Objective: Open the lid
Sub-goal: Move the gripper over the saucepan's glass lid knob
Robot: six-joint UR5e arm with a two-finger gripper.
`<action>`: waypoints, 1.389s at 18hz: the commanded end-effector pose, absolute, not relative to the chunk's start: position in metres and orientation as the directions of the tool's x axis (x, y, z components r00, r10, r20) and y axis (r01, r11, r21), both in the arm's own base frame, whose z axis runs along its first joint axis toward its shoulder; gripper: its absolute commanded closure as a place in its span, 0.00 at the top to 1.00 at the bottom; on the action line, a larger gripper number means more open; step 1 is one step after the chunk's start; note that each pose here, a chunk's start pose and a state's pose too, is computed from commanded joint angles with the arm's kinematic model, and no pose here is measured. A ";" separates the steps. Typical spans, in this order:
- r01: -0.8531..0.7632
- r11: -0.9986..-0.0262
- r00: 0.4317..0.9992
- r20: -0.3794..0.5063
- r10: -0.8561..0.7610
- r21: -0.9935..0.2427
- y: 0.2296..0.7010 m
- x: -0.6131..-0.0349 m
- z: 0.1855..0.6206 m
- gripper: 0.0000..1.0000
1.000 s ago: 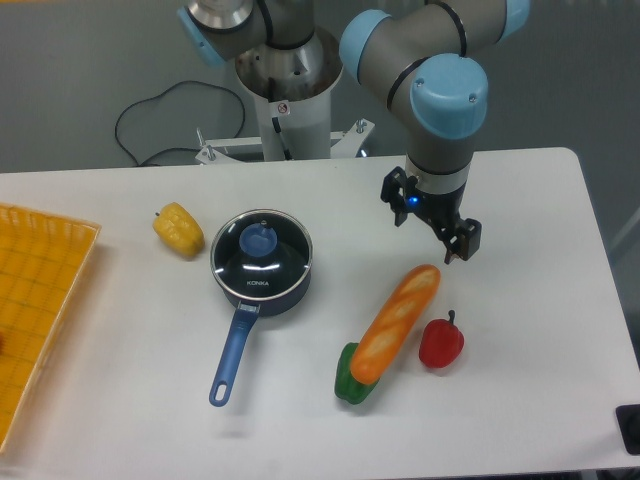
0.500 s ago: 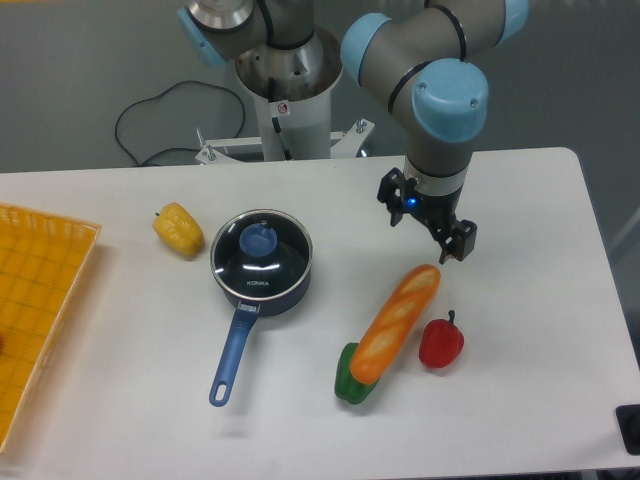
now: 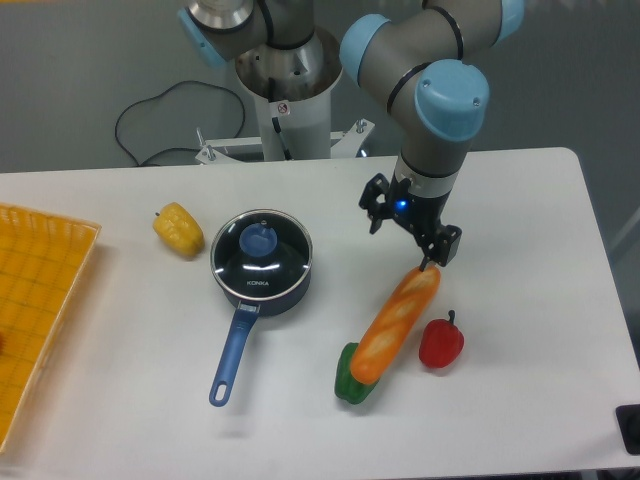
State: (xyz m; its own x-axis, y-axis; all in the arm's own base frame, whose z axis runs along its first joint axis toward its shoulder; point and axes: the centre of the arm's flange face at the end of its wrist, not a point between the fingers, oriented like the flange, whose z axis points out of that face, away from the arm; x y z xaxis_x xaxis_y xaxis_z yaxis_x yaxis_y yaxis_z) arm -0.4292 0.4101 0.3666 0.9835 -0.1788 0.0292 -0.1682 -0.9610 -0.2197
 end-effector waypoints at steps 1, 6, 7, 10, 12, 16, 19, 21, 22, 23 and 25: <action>-0.171 -0.963 0.983 0.024 -0.180 -0.210 0.410 -0.429 0.368 1.00; -0.229 -0.969 0.973 -0.007 -0.229 -0.093 0.423 -0.404 0.376 1.00; -0.225 -0.970 0.974 -0.010 -0.225 -0.090 0.423 -0.398 0.382 1.00; -0.225 -0.973 0.974 -0.022 -0.224 -0.058 0.432 -0.384 0.383 1.00; -0.260 -0.966 0.965 -0.043 -0.260 0.007 0.441 -0.370 0.380 1.00; -0.251 -0.968 0.966 -0.053 -0.251 0.013 0.452 -0.356 0.382 1.00; -0.238 -0.971 0.971 -0.035 -0.239 0.022 0.457 -0.339 0.371 1.00; -0.178 -0.984 0.983 -0.036 -0.179 0.012 0.461 -0.323 0.371 1.00; -0.156 -0.988 0.987 -0.033 -0.156 0.008 0.464 -0.318 0.371 1.00; -0.156 -0.988 0.987 -0.024 -0.156 0.013 0.466 -0.310 0.366 1.00; -0.154 -0.988 0.988 -0.008 -0.155 0.027 0.468 -0.297 0.354 1.00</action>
